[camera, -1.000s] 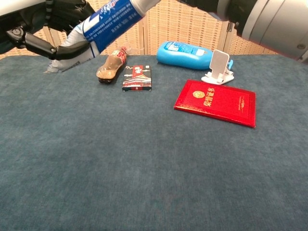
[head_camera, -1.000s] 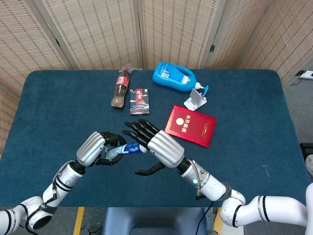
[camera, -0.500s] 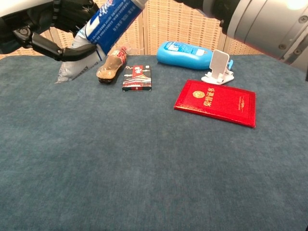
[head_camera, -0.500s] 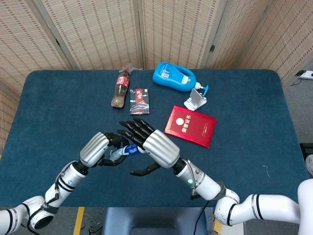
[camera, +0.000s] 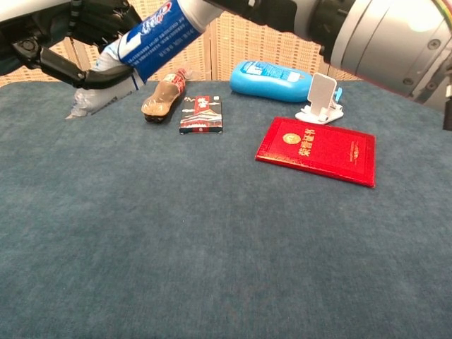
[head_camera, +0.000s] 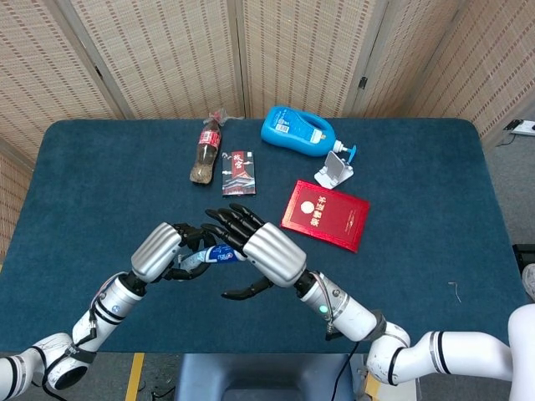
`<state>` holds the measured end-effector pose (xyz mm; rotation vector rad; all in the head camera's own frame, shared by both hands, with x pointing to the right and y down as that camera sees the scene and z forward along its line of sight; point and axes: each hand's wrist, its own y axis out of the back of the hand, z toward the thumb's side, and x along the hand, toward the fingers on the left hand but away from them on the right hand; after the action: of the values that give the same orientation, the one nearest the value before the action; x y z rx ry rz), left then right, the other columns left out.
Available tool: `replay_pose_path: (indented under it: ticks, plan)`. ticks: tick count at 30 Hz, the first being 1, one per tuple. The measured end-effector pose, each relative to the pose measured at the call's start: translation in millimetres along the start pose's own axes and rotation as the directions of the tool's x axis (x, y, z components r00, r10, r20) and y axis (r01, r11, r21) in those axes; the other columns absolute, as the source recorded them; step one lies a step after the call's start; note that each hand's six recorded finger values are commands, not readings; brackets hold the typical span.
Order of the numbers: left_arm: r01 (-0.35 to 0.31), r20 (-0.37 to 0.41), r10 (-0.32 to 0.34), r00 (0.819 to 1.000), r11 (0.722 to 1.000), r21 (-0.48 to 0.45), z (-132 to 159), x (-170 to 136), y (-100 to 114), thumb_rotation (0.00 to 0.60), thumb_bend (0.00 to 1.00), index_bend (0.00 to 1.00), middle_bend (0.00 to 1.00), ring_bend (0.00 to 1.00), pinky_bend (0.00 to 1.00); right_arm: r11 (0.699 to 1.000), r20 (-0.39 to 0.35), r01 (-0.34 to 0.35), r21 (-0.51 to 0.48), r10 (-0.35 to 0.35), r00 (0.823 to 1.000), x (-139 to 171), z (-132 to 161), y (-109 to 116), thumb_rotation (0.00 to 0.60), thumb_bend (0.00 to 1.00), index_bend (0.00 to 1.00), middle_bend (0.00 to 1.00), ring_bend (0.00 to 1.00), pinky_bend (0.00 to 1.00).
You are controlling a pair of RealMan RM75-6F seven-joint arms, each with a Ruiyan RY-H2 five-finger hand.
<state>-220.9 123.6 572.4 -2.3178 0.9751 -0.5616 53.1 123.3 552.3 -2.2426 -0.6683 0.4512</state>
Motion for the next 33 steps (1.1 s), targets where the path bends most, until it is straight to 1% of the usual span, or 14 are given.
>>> replay_pose_path:
  ticks: [6,12,15,18,21,23,25,27,29,31,33]
  plan:
    - [0.006,-0.005,-0.006,1.0,1.0,0.009,-3.0,-2.4,-1.3,0.6,0.6,0.81,0.88,0.81,0.61,1.0,-0.006,0.017,-0.001,-0.017,1.0,2.6,0.6,3.1,0.0,0.0,0.0,0.0,0.0,0.0]
    - [0.061,-0.05,-0.059,0.997,0.997,0.046,-22.2,-11.2,-14.1,0.6,0.6,0.8,0.88,0.79,0.61,0.998,0.031,0.058,0.027,-0.059,0.998,22.6,-13.3,24.5,0.0,0.0,0.0,0.0,0.0,0.0]
    - [0.081,-0.065,-0.076,0.995,0.994,0.076,-30.4,-13.0,-20.4,0.6,0.6,0.79,0.88,0.78,0.61,0.996,0.061,0.084,0.042,-0.087,0.994,35.4,-23.0,37.1,0.001,0.0,0.0,0.0,0.0,0.0]
    - [0.119,-0.085,-0.109,0.99,0.985,0.125,-40.4,-14.1,-28.6,0.6,0.6,0.79,0.88,0.77,0.6,0.993,0.092,0.101,0.055,-0.106,0.99,47.6,-32.5,46.7,0.001,0.0,0.0,0.0,0.0,0.0]
    - [0.16,-0.105,-0.141,0.984,0.968,0.192,-48.8,-14.5,-36.4,0.6,0.6,0.75,0.84,0.73,0.57,0.991,0.12,0.113,0.067,-0.12,0.985,58.3,-41.2,54.4,0.0,0.0,0.0,0.0,0.0,0.0]
    - [0.202,-0.129,-0.174,0.976,0.949,0.244,-55.3,-15.1,-43.8,0.6,0.6,0.71,0.8,0.7,0.54,0.989,0.138,0.125,0.073,-0.134,0.981,66.1,-46.4,60.1,0.0,0.0,0.0,0.0,0.0,0.0]
    - [0.247,-0.157,-0.208,0.965,0.923,0.294,-62.0,-15.4,-52.0,0.6,0.6,0.69,0.78,0.68,0.53,0.988,0.151,0.132,0.08,-0.143,0.978,72.8,-50.3,64.5,0.002,0.0,0.0,0.0,0.0,0.0]
    - [0.278,-0.179,-0.229,0.957,0.9,0.336,-67.1,-14.9,-58.9,0.6,0.6,0.68,0.76,0.67,0.53,0.988,0.162,0.132,0.085,-0.144,0.976,78.0,-53.5,66.6,0.001,0.0,0.0,0.0,0.0,0.0]
    - [0.316,-0.208,-0.253,0.945,0.873,0.372,-73.3,-14.2,-68.1,0.6,0.59,0.64,0.73,0.64,0.52,0.988,0.173,0.13,0.082,-0.143,0.975,81.8,-56.3,67.1,0.0,0.0,0.0,0.0,0.0,0.0]
    - [0.361,-0.246,-0.282,0.927,0.848,0.388,-80.1,-14.2,-77.9,0.6,0.57,0.58,0.69,0.61,0.51,0.988,0.181,0.128,0.081,-0.141,0.973,84.7,-58.8,67.2,0.0,0.0,0.0,0.0,0.0,0.0]
    - [0.393,-0.28,-0.299,0.912,0.832,0.391,-85.4,-13.9,-84.7,0.6,0.5,0.47,0.63,0.56,0.5,0.988,0.188,0.127,0.085,-0.141,0.972,87.3,-61.3,67.6,0.0,0.0,0.0,0.0,0.0,0.0]
